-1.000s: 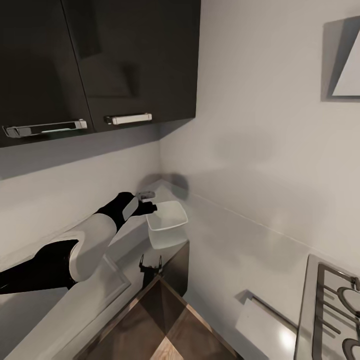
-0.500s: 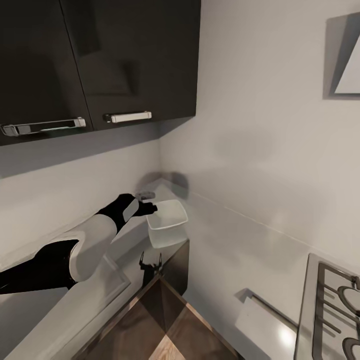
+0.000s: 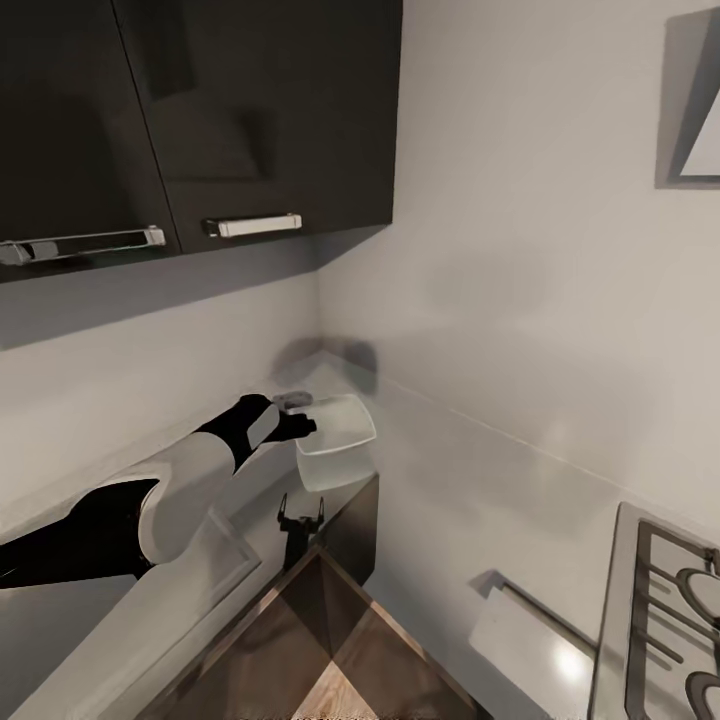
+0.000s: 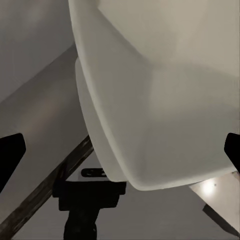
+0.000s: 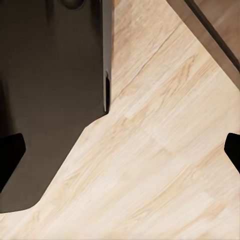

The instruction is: In the kitchen, take the Vidalia onion out of the sink, dice it on the chopping board with the paring knife, put the diced onion into the bowl on the countertop, then place both the paring knife and the chopping board into the sink.

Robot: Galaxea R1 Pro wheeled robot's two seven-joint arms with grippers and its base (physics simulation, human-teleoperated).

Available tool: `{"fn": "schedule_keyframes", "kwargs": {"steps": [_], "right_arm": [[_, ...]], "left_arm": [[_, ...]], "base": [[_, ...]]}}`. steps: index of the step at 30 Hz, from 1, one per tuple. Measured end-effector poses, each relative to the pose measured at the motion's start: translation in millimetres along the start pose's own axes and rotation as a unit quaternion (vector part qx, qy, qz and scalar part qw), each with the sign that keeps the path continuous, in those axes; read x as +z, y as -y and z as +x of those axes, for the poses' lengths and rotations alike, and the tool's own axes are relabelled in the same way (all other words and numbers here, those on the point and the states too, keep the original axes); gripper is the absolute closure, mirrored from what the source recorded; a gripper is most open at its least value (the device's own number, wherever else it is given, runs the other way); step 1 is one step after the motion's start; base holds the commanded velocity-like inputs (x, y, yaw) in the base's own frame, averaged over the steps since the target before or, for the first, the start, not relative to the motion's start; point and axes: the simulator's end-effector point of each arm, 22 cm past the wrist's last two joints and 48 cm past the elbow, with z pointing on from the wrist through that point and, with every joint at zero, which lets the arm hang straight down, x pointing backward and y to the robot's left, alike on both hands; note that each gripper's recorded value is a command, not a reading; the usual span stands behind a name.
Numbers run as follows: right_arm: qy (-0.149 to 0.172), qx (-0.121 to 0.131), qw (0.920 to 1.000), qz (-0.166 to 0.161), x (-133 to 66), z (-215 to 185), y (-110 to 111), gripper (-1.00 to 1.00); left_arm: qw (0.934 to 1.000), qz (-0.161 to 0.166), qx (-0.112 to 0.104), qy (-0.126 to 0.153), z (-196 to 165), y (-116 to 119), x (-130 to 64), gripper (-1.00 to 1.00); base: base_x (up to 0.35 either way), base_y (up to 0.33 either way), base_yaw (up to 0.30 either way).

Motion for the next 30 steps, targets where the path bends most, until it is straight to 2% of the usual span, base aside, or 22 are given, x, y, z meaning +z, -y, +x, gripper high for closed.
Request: {"fn": "schedule_keyframes", "kwargs": {"steps": [22,26,30], "right_arm": [[-0.015,-0.001,0.9999,0.000,-1.0,12,0,-1.00],[-0.018,-0.002,0.9998,-0.001,-1.2,14,0,-1.00],[-0.021,-0.002,0.9998,-0.001,-1.4,16,0,-1.00]], "left_arm": [[0.9999,-0.002,-0.003,-0.014,14,-4,17.2,-1.00],[1.0000,-0.003,-0.005,-0.003,10,-5,20.2,-1.00],[0.9998,0.001,-0.017,0.007,7,-5,23.1,-1.00]], "base": [[0.000,0.000,0.000],[0.000,0.000,0.000],[0.000,0.000,0.000]]}}
